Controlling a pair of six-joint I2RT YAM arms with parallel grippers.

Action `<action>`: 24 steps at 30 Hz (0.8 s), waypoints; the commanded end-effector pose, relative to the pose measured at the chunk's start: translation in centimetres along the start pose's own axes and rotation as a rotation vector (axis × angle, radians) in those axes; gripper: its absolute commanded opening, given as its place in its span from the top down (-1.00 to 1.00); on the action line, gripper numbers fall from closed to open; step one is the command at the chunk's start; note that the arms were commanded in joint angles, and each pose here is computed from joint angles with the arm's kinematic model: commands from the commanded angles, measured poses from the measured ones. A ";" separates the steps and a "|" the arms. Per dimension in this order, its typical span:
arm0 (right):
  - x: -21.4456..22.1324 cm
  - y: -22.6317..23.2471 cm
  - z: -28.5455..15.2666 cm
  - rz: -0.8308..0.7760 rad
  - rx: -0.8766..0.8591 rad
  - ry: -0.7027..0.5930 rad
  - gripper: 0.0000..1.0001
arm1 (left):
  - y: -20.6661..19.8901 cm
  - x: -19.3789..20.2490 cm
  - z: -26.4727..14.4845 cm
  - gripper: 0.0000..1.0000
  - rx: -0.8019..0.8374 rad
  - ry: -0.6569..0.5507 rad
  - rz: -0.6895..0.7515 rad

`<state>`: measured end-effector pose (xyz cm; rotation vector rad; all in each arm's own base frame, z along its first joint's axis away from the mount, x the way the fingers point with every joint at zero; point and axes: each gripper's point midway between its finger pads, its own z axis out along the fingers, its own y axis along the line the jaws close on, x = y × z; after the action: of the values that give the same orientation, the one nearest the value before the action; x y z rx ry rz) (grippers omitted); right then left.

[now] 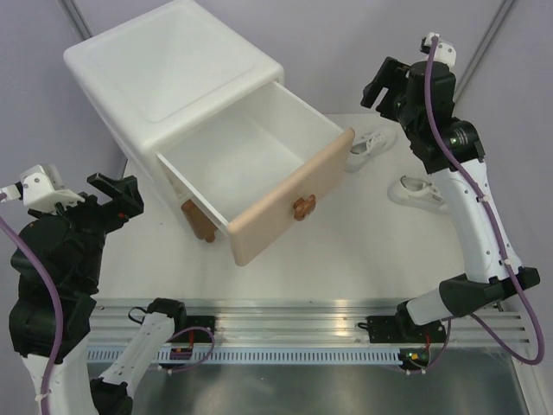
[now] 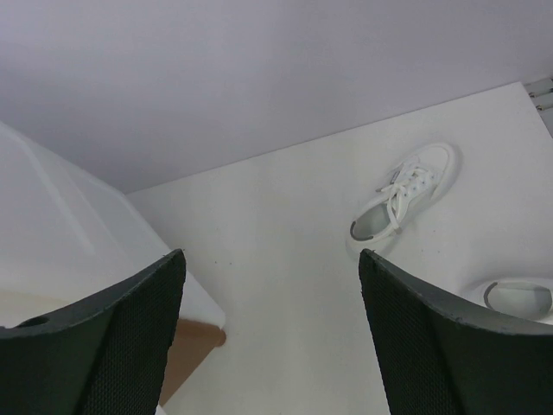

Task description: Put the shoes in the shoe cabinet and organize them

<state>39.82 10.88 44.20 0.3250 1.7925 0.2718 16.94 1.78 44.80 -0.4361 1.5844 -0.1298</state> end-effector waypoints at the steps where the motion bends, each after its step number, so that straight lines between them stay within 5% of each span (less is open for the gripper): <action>1: 0.6 -0.6 3.6 0.062 -0.046 0.039 -0.69 | 1.0 0.5 -0.1 -0.99 -0.034 0.005 0.051; 24: 20.7 -10.3 22.8 0.191 0.348 0.287 -0.35 | 2.7 2.4 1.3 -0.99 -0.131 0.056 0.106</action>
<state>54.31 9.09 15.45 0.6756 2.1735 0.1330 17.09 3.08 42.18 -0.4667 1.6485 -0.0226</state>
